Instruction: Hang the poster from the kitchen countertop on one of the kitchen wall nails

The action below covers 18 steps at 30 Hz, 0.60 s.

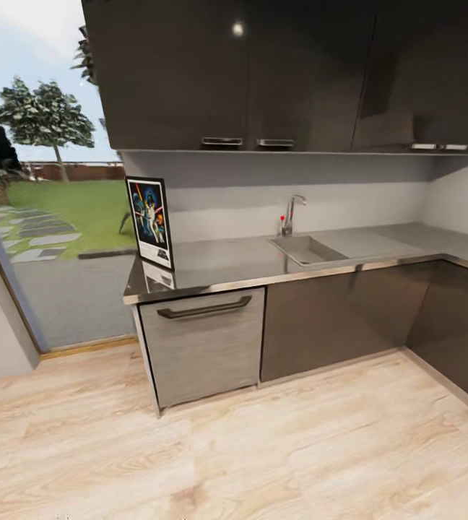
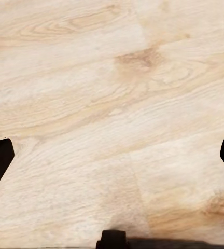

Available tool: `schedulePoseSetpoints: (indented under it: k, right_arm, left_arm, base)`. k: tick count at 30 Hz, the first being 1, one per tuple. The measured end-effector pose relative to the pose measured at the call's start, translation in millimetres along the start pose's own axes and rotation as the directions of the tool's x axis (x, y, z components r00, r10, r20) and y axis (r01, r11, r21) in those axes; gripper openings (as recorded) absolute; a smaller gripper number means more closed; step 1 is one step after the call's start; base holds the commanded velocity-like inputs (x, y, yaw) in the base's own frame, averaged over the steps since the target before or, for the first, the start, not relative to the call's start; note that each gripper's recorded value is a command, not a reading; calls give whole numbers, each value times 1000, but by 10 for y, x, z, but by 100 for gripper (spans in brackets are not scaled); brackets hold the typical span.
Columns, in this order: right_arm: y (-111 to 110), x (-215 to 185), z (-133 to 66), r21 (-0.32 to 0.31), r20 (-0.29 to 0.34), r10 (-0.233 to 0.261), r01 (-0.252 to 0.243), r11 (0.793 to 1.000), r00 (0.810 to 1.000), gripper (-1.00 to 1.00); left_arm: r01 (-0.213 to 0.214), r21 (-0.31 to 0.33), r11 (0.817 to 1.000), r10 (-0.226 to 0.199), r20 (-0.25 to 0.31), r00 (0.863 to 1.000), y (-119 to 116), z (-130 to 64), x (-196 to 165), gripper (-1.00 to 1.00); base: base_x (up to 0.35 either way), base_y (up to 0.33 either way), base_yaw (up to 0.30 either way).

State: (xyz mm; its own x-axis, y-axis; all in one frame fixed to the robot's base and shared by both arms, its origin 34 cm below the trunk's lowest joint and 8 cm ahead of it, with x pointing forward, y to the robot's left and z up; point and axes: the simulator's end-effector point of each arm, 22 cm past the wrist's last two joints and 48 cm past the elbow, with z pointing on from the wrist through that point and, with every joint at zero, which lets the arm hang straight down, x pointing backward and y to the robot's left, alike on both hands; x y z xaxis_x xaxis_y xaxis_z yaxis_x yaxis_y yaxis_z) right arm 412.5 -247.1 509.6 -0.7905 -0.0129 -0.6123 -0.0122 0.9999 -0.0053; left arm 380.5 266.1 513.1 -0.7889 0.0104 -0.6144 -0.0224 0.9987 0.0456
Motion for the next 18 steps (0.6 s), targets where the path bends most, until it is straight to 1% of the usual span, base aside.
schedulePoseSetpoints:
  k: [18]
  right_arm:
    - [0, 34, 2, 0, -8, 0, 0, 1000, 1000, 100]
  left_arm:
    - [0, 0, 1000, 0, -8, 1000, 0, 0, 31, 100]
  base:
    - [1, 1, 274]
